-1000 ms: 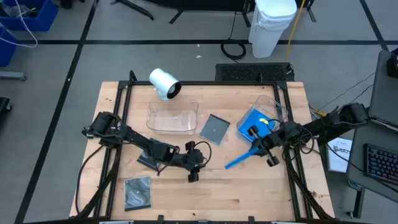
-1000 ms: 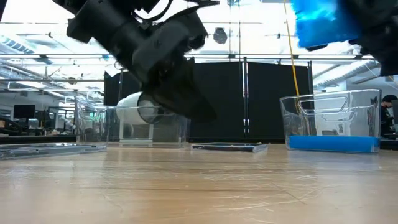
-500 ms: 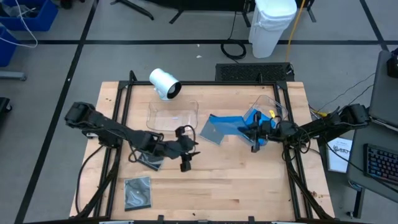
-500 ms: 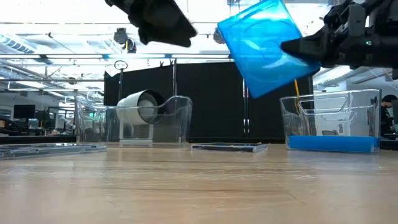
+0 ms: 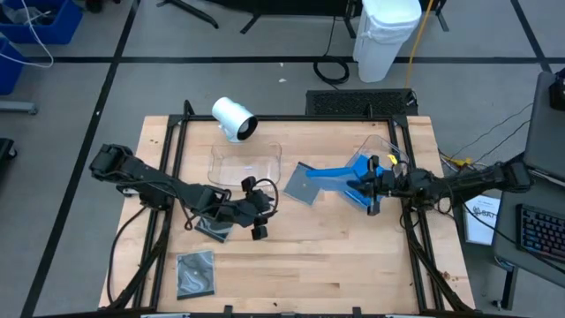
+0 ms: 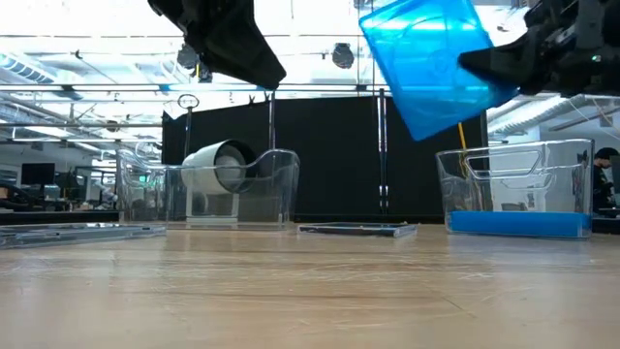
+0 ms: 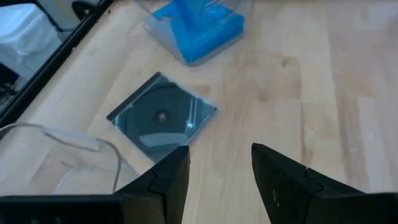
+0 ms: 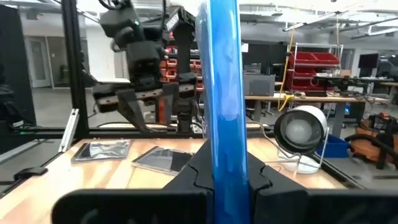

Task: Pick & place jewel cases by type
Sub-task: Put the blue cd case into the right transparent bin

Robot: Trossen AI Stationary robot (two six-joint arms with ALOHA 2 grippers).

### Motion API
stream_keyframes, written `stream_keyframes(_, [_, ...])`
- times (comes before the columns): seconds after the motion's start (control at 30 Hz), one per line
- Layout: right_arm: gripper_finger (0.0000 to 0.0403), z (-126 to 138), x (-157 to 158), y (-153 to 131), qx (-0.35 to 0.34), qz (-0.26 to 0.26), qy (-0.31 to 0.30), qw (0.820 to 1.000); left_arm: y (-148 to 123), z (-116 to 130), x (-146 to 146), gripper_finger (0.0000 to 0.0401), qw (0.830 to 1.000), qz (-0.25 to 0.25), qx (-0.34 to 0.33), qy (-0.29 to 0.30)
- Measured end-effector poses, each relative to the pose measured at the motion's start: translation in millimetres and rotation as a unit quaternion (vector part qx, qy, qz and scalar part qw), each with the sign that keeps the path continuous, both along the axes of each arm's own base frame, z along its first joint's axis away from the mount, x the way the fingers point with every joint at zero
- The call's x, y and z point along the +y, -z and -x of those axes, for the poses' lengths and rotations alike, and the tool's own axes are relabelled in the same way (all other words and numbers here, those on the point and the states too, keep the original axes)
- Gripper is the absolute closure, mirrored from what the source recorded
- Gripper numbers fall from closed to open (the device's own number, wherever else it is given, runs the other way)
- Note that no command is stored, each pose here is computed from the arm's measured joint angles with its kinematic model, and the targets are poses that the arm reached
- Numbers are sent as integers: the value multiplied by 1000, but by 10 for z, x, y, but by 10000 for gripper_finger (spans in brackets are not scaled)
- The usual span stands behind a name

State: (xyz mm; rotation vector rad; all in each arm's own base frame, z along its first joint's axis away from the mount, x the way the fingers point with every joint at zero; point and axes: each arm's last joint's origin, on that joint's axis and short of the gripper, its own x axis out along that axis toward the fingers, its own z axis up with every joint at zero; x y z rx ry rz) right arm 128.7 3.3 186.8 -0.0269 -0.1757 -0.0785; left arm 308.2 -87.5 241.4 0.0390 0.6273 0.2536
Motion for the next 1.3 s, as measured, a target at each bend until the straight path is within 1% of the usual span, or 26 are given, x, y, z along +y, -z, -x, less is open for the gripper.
stream_keyframes(0.1, [392, 92, -4, -65, -33, -1, 1, 999, 16, 18, -1, 222, 1000, -4, 9, -7])
stream_keyframes(0.23, [392, 159, -8, -29, -13, 2, 1, 1000, 18, 23, 7, 222, 1000, -12, 8, -21])
stream_keyframes(0.33, [392, 204, -10, -44, -22, 4, 1, 1000, -6, 57, 12, 222, 1000, -15, 7, -21])
stream_keyframes(0.4, [392, 224, -9, -48, -25, 4, -1, 1000, -15, 81, 18, 222, 1000, -15, -6, -26])
stream_keyframes(0.5, [392, 242, 1, -45, -25, 5, -5, 1000, 49, 231, 72, 222, 999, -17, -20, -34])
stream_keyframes(0.57, [392, 249, 8, -42, -23, 8, -9, 1000, 85, 337, 114, 222, 997, -2, -60, -39])
stream_keyframes(0.63, [392, 246, 16, -29, -16, 10, -12, 1000, 185, 503, 178, 222, 995, 7, -82, -48])
stream_keyframes(0.8, [392, 255, 17, -39, -22, 8, -14, 1000, 375, 849, 290, 222, 983, 62, -163, -62])
stream_keyframes(0.9, [392, 252, 36, -37, -21, 10, -48, 999, 448, 1015, 325, 222, 975, 86, -197, -62])
stream_keyframes(1.03, [392, 254, 79, -33, -21, 19, -122, 992, 471, 1157, 359, 222, 966, 102, -229, -58])
stream_keyframes(1.2, [392, 267, 126, -32, -22, 33, -204, 978, 472, 1213, 381, 222, 964, 105, -237, -58])
stream_keyframes(1.3, [392, 275, 144, -40, -27, 38, -232, 972, 476, 1212, 373, 222, 966, 106, -232, -44])
